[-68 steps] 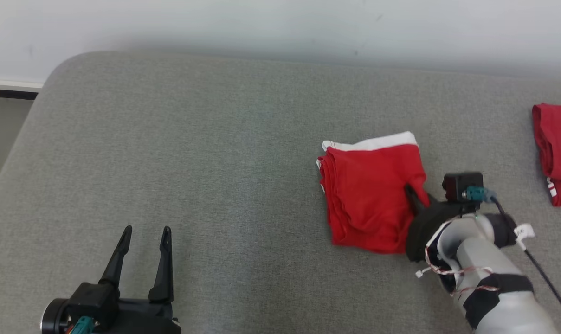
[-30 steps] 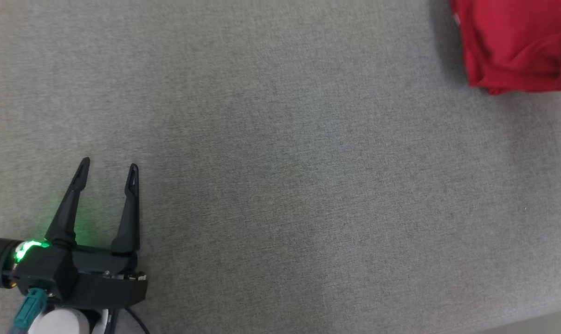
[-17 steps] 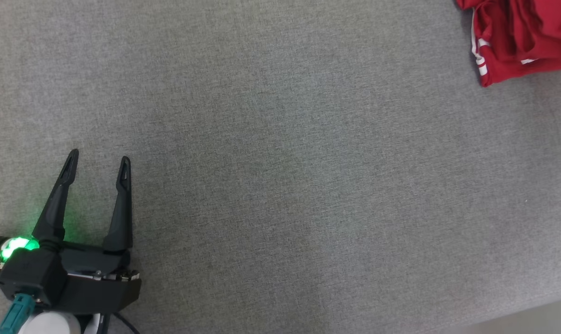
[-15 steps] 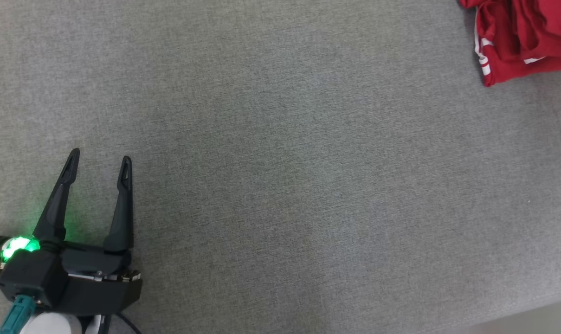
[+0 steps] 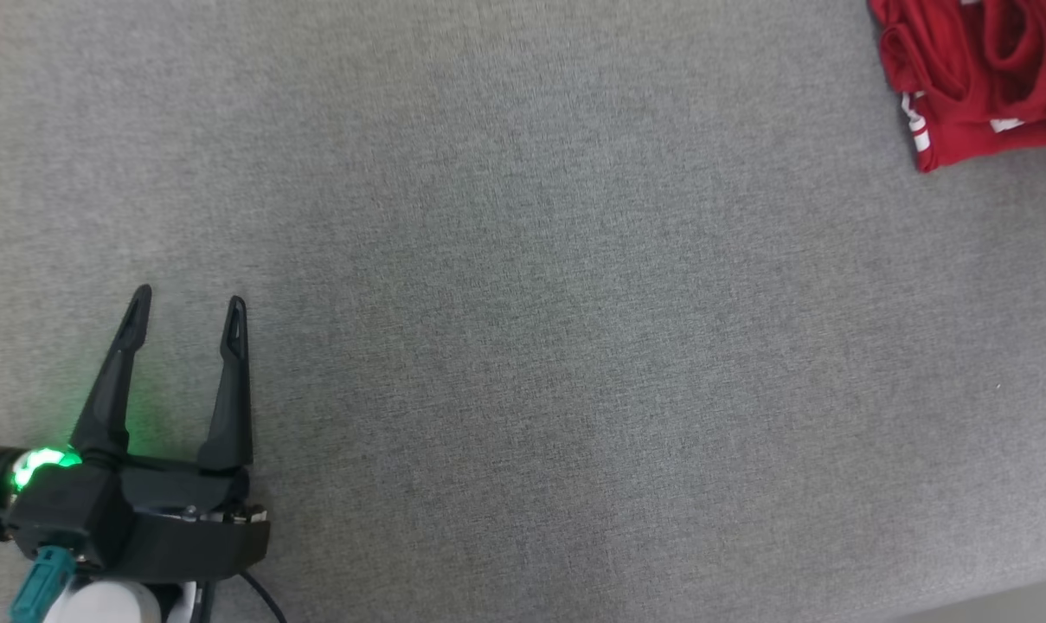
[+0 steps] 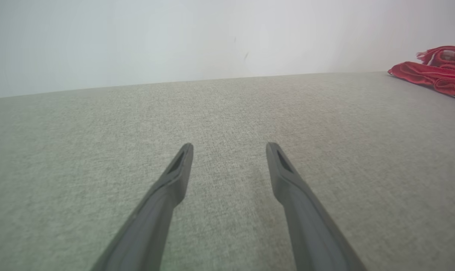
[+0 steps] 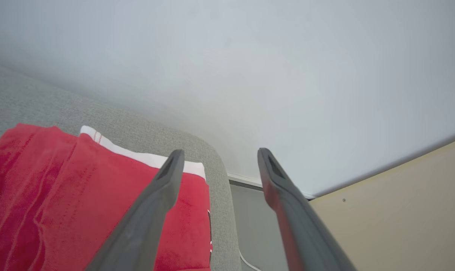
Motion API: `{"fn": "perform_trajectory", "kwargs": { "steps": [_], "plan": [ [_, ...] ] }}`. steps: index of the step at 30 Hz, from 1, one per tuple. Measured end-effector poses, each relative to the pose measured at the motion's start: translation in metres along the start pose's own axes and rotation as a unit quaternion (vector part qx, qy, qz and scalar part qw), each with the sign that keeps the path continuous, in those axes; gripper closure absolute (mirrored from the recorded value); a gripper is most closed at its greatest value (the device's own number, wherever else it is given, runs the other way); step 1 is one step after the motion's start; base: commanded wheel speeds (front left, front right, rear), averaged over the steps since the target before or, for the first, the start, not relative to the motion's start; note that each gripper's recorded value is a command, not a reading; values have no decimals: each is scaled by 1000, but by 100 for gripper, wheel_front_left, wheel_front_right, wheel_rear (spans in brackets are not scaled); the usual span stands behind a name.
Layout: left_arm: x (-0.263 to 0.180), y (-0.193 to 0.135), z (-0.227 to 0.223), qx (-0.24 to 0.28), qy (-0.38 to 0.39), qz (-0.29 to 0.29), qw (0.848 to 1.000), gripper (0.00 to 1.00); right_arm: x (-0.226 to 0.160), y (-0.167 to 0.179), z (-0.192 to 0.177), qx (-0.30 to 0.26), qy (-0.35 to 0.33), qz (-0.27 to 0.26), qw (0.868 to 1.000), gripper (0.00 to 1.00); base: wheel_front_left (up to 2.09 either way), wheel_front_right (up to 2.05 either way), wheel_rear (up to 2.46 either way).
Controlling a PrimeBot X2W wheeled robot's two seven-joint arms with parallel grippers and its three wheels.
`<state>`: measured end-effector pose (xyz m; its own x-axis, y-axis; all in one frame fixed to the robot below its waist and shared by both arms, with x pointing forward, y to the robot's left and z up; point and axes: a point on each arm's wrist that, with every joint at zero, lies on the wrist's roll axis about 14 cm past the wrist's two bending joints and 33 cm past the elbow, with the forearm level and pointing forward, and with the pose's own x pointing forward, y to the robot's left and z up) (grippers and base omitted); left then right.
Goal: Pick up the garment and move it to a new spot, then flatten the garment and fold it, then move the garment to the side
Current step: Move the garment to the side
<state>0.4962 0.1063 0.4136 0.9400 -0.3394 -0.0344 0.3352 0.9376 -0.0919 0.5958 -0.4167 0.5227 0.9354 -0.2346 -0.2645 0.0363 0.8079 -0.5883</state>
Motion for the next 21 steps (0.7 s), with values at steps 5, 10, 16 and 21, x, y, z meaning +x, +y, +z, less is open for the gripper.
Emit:
{"fn": "perform_trajectory", "kwargs": {
  "steps": [5,10,16,21],
  "plan": [
    [-9,1,5,-6,0,12,1000,0,-6,13,37,44,-70,7,997,0,0,0,0],
    [-25,2,15,-8,-2,30,1000,0,-25,33,58,87,-113,25,989,0,0,0,0],
    [-51,7,29,-10,-6,55,998,0,-63,50,85,141,-178,43,973,0,0,0,0],
    [-70,9,44,-9,-17,69,997,0,-101,63,82,172,-204,52,962,0,0,0,0]
  ]
}}
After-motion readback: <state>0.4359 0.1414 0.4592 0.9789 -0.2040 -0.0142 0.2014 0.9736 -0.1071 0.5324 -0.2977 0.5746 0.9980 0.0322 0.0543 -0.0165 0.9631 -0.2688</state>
